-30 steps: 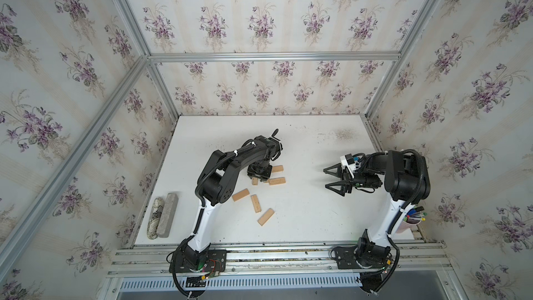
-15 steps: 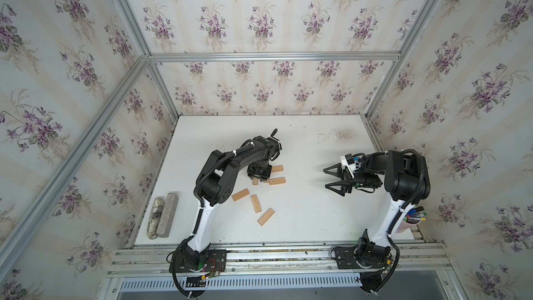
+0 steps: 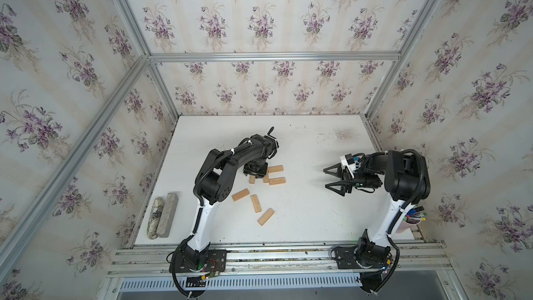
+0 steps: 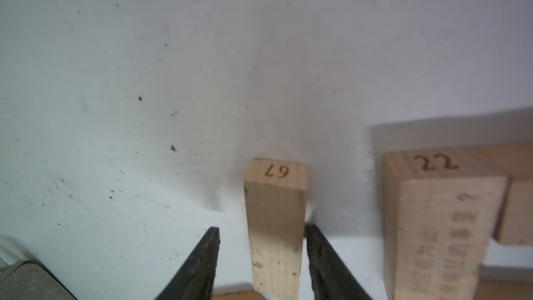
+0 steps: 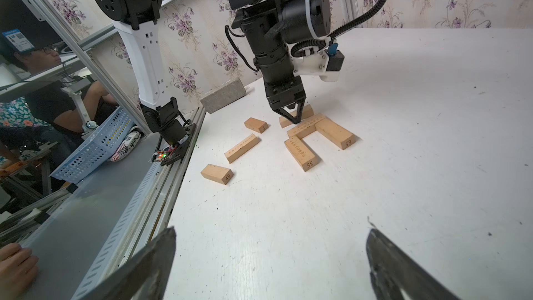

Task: Assemble the number 8 with building blocks
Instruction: Adjust the building block at the center of the board, then pick up the building block from the center of the board, then assemble the building block at the center of the board.

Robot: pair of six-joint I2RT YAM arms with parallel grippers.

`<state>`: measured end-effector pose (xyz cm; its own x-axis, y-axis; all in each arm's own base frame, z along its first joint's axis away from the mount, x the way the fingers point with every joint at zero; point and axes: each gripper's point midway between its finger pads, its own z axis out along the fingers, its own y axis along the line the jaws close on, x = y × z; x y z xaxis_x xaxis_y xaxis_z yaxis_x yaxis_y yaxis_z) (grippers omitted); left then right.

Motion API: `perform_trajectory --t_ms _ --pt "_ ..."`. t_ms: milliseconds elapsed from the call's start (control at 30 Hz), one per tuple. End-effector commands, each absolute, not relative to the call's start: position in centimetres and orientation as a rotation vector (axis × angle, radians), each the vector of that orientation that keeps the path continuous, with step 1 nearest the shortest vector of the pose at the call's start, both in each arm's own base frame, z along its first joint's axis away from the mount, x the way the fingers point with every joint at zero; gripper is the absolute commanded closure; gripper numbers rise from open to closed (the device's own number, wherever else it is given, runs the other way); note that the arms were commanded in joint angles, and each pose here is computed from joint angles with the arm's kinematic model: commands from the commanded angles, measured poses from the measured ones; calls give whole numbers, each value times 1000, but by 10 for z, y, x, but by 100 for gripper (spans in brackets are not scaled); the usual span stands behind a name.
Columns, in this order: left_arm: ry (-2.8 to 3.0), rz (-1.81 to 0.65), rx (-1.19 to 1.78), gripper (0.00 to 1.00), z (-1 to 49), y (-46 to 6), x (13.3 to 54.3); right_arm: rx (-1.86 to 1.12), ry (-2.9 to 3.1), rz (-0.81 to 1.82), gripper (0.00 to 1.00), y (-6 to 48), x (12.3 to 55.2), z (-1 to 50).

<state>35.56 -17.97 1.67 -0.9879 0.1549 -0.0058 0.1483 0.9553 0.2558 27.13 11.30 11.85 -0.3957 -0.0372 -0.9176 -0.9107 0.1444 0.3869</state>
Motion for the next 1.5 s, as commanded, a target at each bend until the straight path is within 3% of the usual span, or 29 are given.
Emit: perform_trajectory --t_ms 0,133,467,900,1467 --pt "3066 343 202 51 0 -189 366 -1142 1336 1086 0 113 274 125" --pt "3077 332 195 62 -1 -189 363 -1142 1336 1084 0 113 275 125" --pt "3086 346 -26 79 -3 -174 332 -1141 1337 1087 0 113 274 125" --pt "2912 309 -196 80 63 -205 303 -1141 1336 1085 0 113 274 125" --pt "2914 306 -279 79 43 -252 264 -1137 1339 1089 0 113 276 125"
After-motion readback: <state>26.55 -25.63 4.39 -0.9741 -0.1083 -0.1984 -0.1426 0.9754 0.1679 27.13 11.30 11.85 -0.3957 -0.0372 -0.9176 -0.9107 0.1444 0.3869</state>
